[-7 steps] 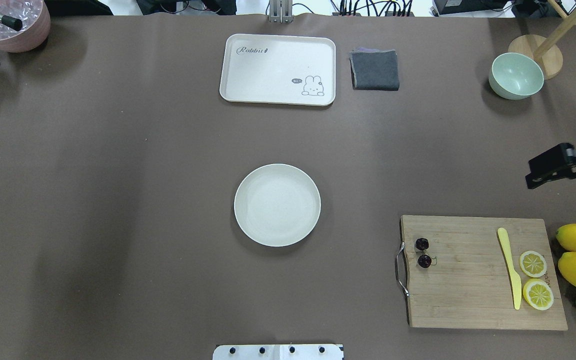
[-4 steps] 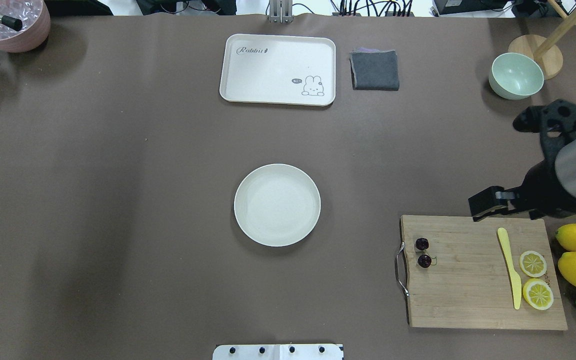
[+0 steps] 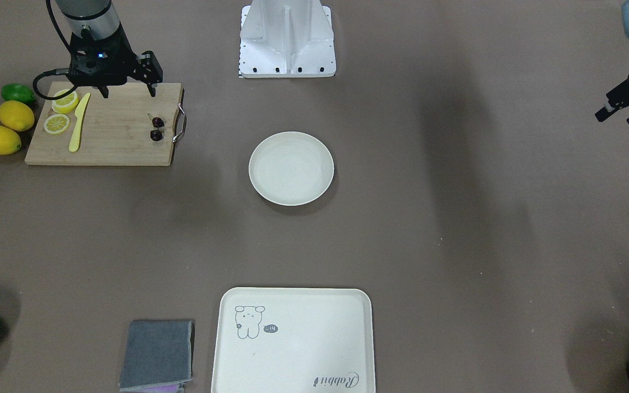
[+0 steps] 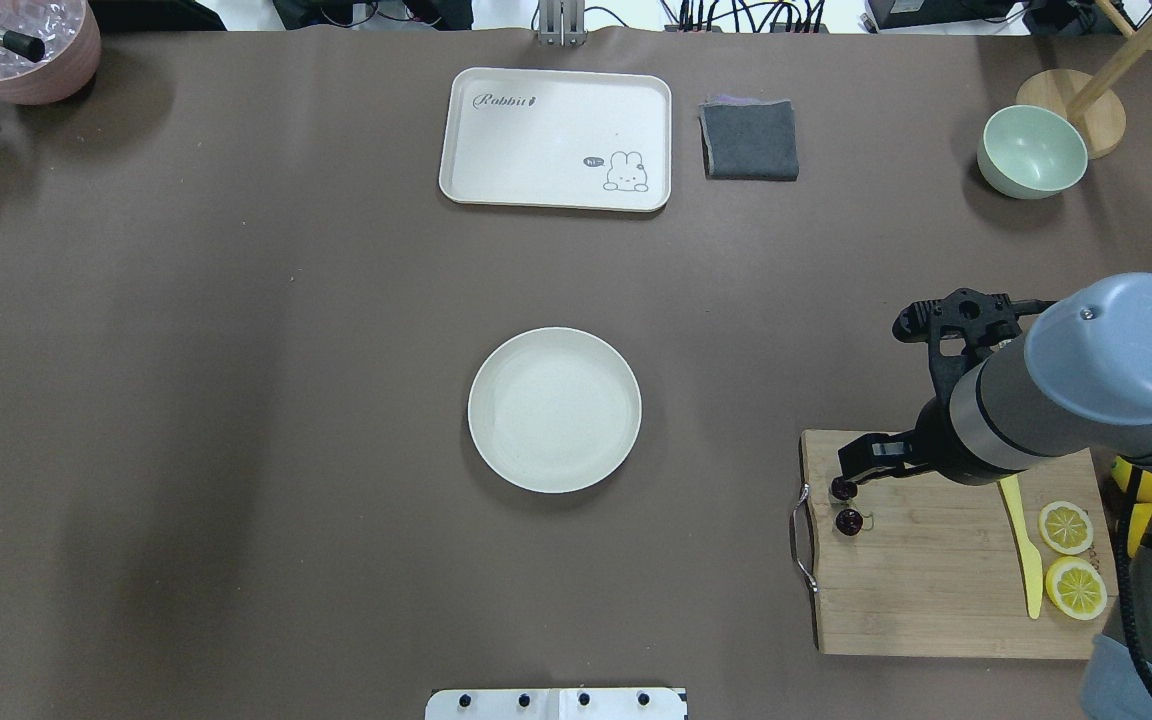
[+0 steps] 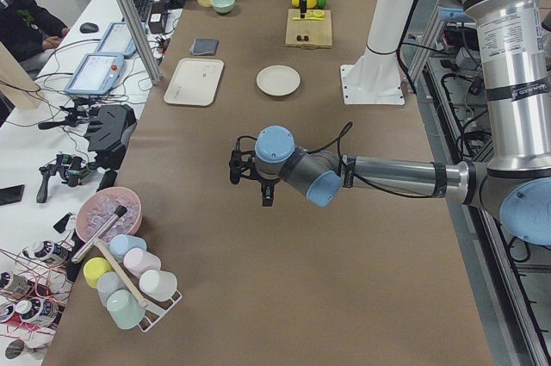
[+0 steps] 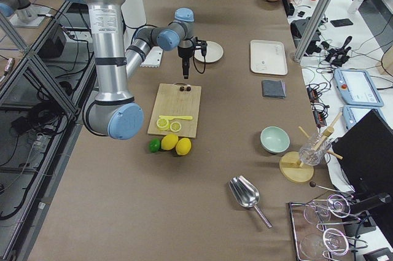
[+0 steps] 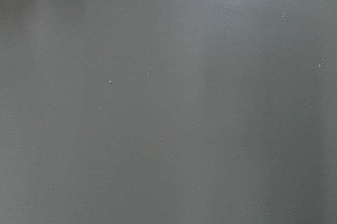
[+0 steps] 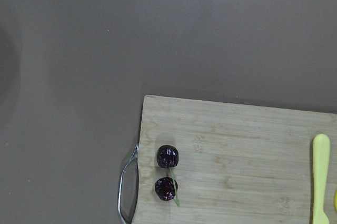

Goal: Place red cherry on plate
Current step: 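Move the right gripper over the dark red cherries on the board, then lower the right gripper and grasp the cherry pair by the stem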

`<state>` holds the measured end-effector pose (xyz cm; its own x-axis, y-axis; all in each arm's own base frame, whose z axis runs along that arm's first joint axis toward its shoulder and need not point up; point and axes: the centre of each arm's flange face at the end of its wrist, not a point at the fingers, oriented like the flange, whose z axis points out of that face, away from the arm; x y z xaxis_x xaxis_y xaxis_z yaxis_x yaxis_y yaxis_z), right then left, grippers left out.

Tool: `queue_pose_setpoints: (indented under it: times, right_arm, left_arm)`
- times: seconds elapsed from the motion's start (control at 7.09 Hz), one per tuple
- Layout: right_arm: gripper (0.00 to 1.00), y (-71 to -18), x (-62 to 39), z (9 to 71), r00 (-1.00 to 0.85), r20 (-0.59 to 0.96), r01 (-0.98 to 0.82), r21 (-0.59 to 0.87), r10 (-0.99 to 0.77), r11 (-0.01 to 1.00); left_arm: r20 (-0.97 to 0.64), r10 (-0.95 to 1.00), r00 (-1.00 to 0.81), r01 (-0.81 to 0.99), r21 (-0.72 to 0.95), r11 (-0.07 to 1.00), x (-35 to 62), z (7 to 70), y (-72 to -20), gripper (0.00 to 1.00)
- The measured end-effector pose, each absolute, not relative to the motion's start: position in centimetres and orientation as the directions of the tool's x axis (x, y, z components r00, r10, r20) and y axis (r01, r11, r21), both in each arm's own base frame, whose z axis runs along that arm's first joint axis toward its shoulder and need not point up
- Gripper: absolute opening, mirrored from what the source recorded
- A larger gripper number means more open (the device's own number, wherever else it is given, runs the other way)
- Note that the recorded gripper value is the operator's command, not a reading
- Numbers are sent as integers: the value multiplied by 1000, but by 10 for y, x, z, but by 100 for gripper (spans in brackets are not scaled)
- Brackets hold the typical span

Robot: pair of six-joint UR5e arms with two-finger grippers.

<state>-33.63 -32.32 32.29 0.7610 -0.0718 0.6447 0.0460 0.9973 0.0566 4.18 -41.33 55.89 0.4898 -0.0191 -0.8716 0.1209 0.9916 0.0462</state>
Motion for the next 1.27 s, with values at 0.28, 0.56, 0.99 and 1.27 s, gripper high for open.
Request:
queue_pose_setpoints:
  times: [0.28, 0.56, 0.99, 1.27]
  right_arm:
    - [98, -331, -359, 347, 767, 636, 49, 71, -83, 996]
    - [90, -329, -374, 362, 781, 617, 55, 86, -96, 995]
    - [95, -314, -391, 373, 775, 625, 40, 98, -92, 994]
    - [93, -303, -403, 393, 756, 647, 25, 117, -96, 993]
  left_arm:
    - [-869, -23, 495, 125, 45, 991, 41, 560, -414, 99]
    - [-867, -26, 497, 127, 43, 991, 41, 562, -414, 99]
    - [-866, -28, 499, 126, 41, 991, 41, 564, -414, 99]
    - [-866, -26, 500, 126, 43, 991, 41, 565, -414, 99]
